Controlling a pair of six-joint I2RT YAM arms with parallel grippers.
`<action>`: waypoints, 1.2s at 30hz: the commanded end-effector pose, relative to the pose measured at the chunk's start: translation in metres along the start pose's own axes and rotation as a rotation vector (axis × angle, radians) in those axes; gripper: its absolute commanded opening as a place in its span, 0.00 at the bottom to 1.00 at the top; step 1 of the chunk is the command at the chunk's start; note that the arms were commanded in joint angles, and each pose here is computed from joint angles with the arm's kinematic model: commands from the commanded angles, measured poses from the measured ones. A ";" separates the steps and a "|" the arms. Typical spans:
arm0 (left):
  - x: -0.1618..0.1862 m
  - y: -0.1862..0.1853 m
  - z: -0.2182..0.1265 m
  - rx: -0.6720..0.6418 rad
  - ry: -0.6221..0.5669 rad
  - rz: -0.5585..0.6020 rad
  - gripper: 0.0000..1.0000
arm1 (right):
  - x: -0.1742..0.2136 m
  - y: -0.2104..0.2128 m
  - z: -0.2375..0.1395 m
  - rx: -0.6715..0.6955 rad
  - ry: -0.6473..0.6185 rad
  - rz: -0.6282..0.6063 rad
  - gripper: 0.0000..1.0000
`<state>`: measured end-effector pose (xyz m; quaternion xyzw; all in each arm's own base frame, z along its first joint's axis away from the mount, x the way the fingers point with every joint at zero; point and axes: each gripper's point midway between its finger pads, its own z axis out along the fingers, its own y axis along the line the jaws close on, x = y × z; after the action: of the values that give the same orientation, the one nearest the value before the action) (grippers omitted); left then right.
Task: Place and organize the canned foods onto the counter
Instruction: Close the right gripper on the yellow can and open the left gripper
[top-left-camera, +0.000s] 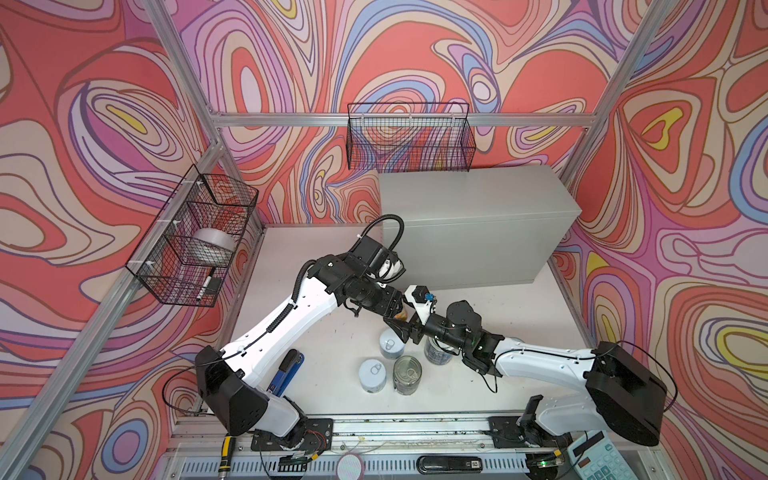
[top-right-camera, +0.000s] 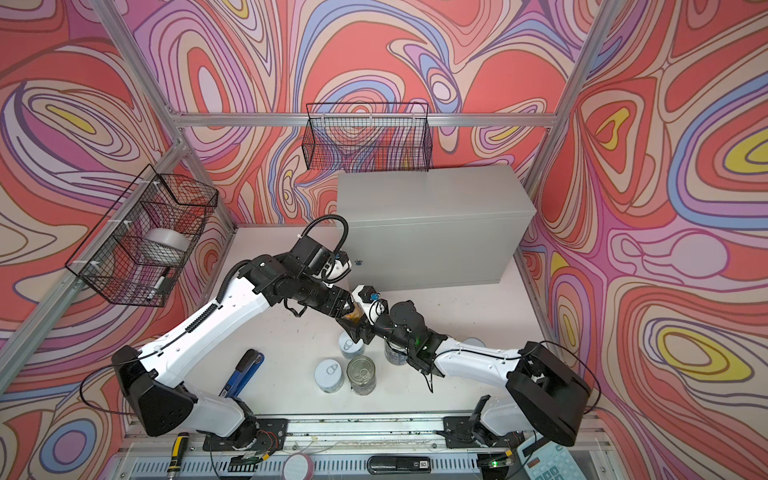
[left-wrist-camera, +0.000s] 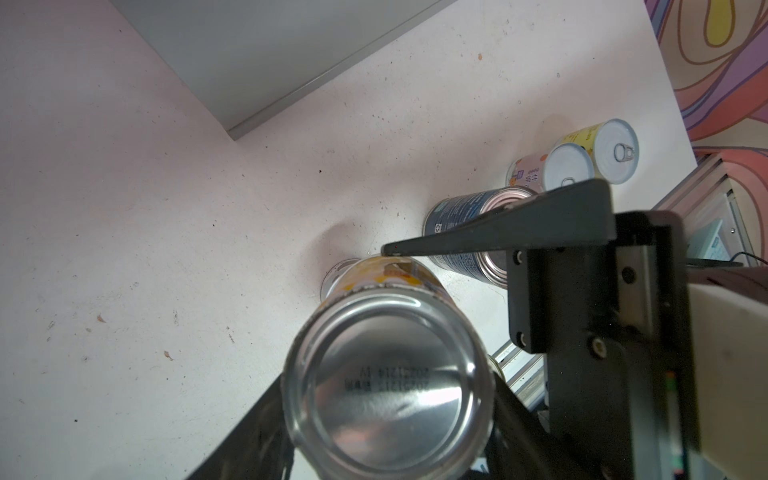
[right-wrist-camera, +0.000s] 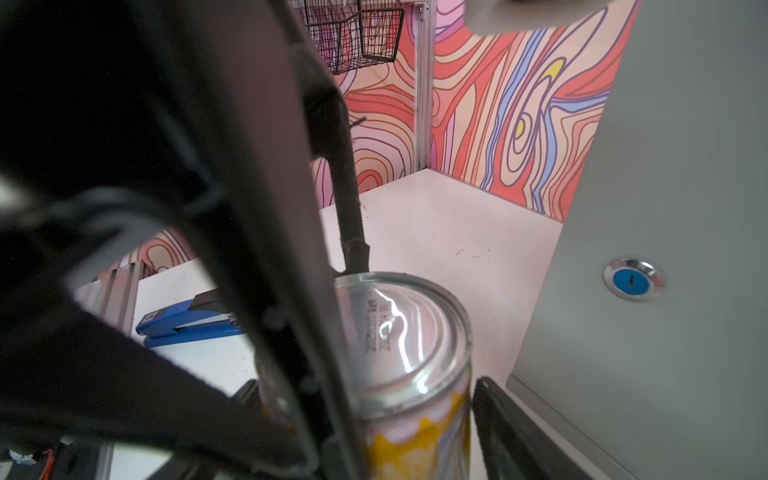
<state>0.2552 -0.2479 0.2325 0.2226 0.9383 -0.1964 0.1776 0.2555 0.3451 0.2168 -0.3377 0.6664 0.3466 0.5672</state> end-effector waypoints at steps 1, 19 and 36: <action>-0.018 -0.009 -0.011 0.055 -0.052 0.018 0.46 | -0.013 0.004 0.005 -0.008 -0.041 -0.012 0.80; -0.021 -0.012 -0.015 0.079 -0.043 0.009 0.45 | -0.018 0.004 0.012 0.011 -0.044 -0.052 0.65; -0.019 -0.006 -0.010 0.058 -0.036 -0.011 0.70 | -0.034 0.004 0.003 0.019 -0.083 -0.030 0.52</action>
<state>0.2585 -0.2472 0.2386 0.2243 0.9371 -0.2087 0.1673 0.2632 0.3491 0.2223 -0.3366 0.6635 0.3284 0.5819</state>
